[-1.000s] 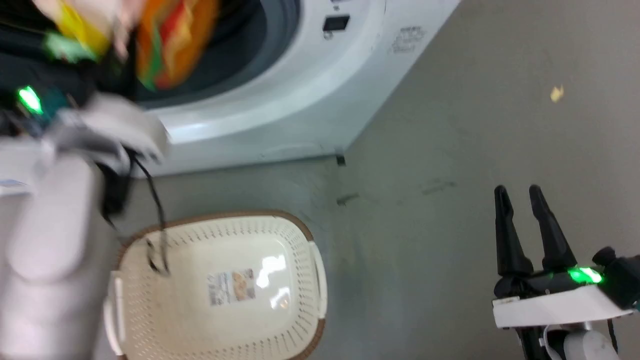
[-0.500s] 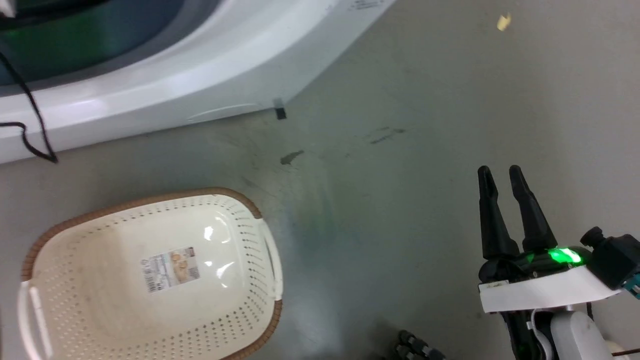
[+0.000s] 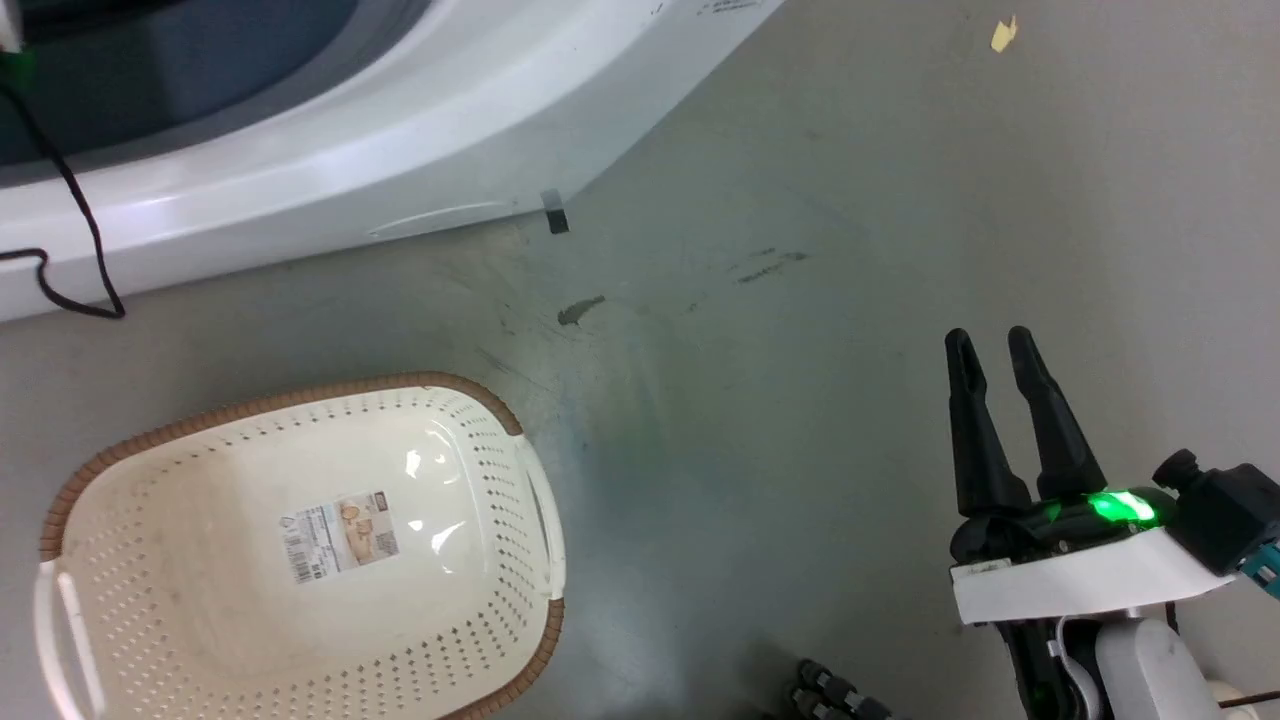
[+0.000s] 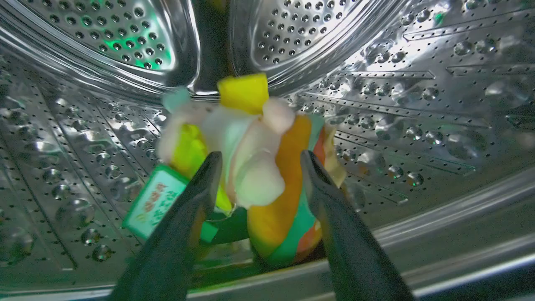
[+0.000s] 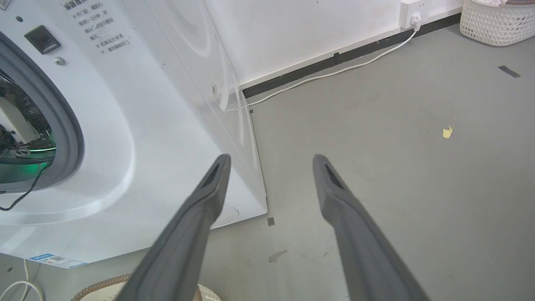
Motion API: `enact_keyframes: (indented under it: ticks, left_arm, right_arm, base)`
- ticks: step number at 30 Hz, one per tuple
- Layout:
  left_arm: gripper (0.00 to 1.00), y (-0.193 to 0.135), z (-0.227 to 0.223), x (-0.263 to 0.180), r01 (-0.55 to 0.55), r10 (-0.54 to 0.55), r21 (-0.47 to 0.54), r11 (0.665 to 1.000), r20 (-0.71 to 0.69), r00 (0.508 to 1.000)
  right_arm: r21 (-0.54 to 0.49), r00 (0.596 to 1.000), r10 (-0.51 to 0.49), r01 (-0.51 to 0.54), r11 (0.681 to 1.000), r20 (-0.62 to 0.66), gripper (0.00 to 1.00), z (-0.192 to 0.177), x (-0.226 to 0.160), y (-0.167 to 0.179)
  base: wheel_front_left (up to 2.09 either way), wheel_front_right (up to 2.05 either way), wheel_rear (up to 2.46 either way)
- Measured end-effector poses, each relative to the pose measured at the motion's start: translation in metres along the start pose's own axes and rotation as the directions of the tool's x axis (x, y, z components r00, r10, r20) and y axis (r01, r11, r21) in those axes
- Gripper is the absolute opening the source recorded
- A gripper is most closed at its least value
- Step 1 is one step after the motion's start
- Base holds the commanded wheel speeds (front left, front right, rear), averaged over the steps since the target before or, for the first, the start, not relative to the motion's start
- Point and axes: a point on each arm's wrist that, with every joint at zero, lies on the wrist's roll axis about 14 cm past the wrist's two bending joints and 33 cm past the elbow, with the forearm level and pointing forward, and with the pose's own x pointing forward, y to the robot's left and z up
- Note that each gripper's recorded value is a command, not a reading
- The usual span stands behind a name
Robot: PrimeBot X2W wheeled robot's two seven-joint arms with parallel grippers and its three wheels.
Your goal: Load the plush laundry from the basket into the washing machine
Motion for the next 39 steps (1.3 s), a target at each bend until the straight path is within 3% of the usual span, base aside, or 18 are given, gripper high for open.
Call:
enact_keyframes:
  ticks: [9, 21, 27, 32, 39]
  left_arm:
    - [1.0, -0.009, 0.025, -0.036, 0.018, -0.016, -0.03, 0.999, 0.078, 0.997]
    - [1.0, -0.043, 0.066, -0.137, 0.102, -0.089, -0.049, 0.994, 0.226, 0.97]
    - [1.0, -0.044, 0.075, -0.207, 0.076, -0.032, -0.134, 0.988, 0.303, 0.952]
    - [1.0, -0.045, 0.071, -0.271, 0.029, 0.022, -0.139, 0.99, 0.348, 0.937]
    - [1.0, -0.044, 0.047, -0.338, -0.07, 0.134, -0.198, 0.978, 0.334, 0.933]
  right_arm:
    - [-0.031, 0.995, 0.053, -0.05, 0.998, 0.087, 1.0, 0.03, -0.003, 0.012]
    - [-0.089, 0.964, 0.151, -0.134, 0.987, 0.218, 1.0, 0.074, -0.027, 0.035]
    - [-0.097, 0.946, 0.214, -0.195, 0.976, 0.244, 1.0, 0.081, -0.044, 0.052]
    - [-0.095, 0.933, 0.26, -0.244, 0.965, 0.25, 1.0, 0.081, -0.056, 0.065]
    - [-0.103, 0.91, 0.33, -0.314, 0.944, 0.25, 1.0, 0.079, -0.068, 0.086]
  base:
    - [0.0, 0.0, 0.0]
    - [0.0, 0.0, 0.0]
    - [0.0, 0.0, 0.0]
    - [0.0, 0.0, 0.0]
    - [0.0, 0.0, 0.0]
